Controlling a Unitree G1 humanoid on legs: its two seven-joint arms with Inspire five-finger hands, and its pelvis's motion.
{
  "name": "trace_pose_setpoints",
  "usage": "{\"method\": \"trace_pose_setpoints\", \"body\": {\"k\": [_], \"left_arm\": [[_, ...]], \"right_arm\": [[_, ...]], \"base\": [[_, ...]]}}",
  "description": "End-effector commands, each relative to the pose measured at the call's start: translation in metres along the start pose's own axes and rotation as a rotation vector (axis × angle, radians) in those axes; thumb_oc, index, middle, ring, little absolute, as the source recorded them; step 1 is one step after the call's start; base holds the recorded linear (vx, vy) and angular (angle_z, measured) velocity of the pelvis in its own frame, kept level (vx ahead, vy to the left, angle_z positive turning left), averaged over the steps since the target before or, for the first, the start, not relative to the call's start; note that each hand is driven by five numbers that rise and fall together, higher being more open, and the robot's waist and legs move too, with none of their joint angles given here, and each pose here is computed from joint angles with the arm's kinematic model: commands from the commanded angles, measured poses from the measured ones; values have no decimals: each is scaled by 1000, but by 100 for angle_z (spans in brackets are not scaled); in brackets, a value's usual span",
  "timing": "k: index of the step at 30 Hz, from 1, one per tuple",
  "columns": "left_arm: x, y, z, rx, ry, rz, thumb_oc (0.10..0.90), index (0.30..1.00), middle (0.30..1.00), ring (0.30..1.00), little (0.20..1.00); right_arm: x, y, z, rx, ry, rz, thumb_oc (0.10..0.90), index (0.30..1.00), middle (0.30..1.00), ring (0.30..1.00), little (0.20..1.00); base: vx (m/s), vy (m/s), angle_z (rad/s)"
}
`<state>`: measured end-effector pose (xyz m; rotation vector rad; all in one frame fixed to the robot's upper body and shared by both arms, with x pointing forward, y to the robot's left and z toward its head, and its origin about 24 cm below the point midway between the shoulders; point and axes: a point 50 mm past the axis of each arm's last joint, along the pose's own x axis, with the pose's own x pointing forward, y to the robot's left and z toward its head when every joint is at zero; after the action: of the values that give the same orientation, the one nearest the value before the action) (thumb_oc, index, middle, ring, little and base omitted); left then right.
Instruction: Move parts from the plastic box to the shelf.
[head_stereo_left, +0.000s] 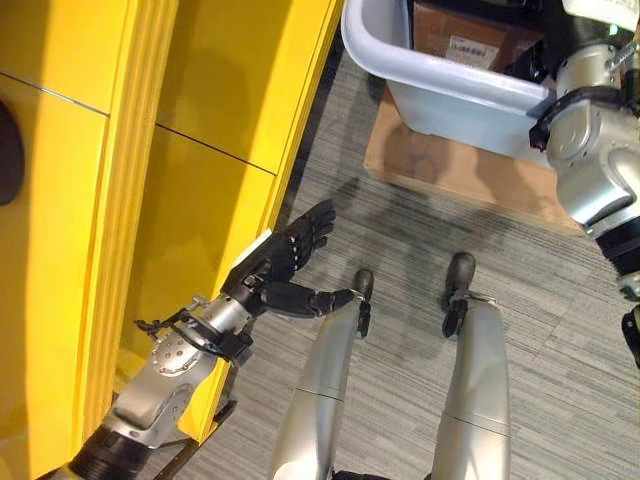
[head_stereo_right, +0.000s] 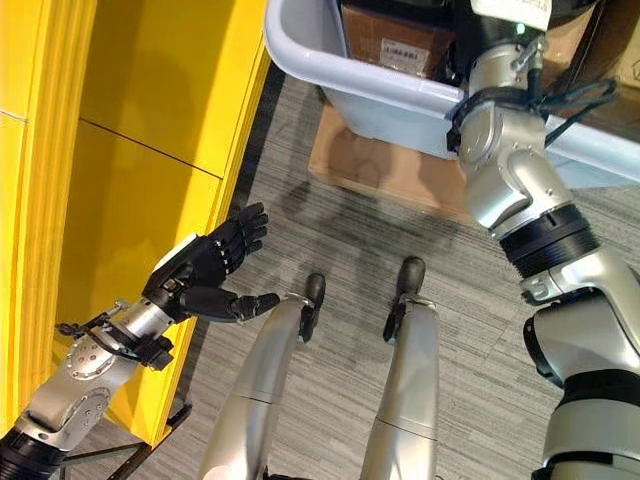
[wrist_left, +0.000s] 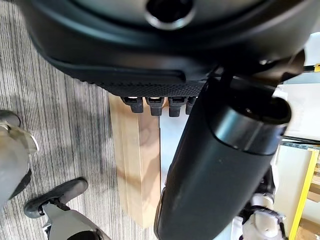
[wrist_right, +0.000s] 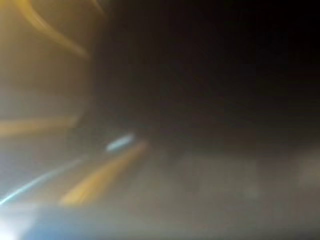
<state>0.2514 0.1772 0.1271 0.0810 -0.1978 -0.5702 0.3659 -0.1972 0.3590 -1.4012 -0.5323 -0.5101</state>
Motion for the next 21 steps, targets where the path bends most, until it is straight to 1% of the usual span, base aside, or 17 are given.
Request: {"method": "trace_pose_setpoints", "body": {"k": [1,2,3,6,11,15,21], "left_arm": [[1,-12,26,6,-197,-21,900,1000,1000,1000,1000],[-1,-11,26,7,-198,-21,900,1000,1000,1000,1000],[-3,-11,26,12,-197,-22,900,1000,1000,1000,1000],[-6,-9,27,16,-195,-21,900,1000,1000,1000,1000],[-11,-9,25,21,-189,-33,900,1000,1000,1000,1000],[-12,-11,25,21,-191,-40,900,1000,1000,1000,1000],[-14,-12,23,27,-197,-48,900,1000,1000,1000,1000]], "right_arm": [[5,-6,-6,-300,-53,36,900,1000,1000,1000,1000],[6,-7,-6,-343,-63,50,629,621,621,621,621],[6,-10,-6,-350,-65,56,400,300,300,300,300],[8,-13,-7,-355,-55,63,400,300,300,300,300],[12,-18,-15,-353,-2,18,400,300,300,300,300],[16,-27,-19,-412,-3,-50,400,300,300,300,300],[16,-31,-26,-455,-22,-91,400,300,300,300,300]], "base": [[0,0,0],[0,0,0],[0,0,0],[-2,-14,2],[0,0,0],[0,0,0],[-5,-3,0]]}}
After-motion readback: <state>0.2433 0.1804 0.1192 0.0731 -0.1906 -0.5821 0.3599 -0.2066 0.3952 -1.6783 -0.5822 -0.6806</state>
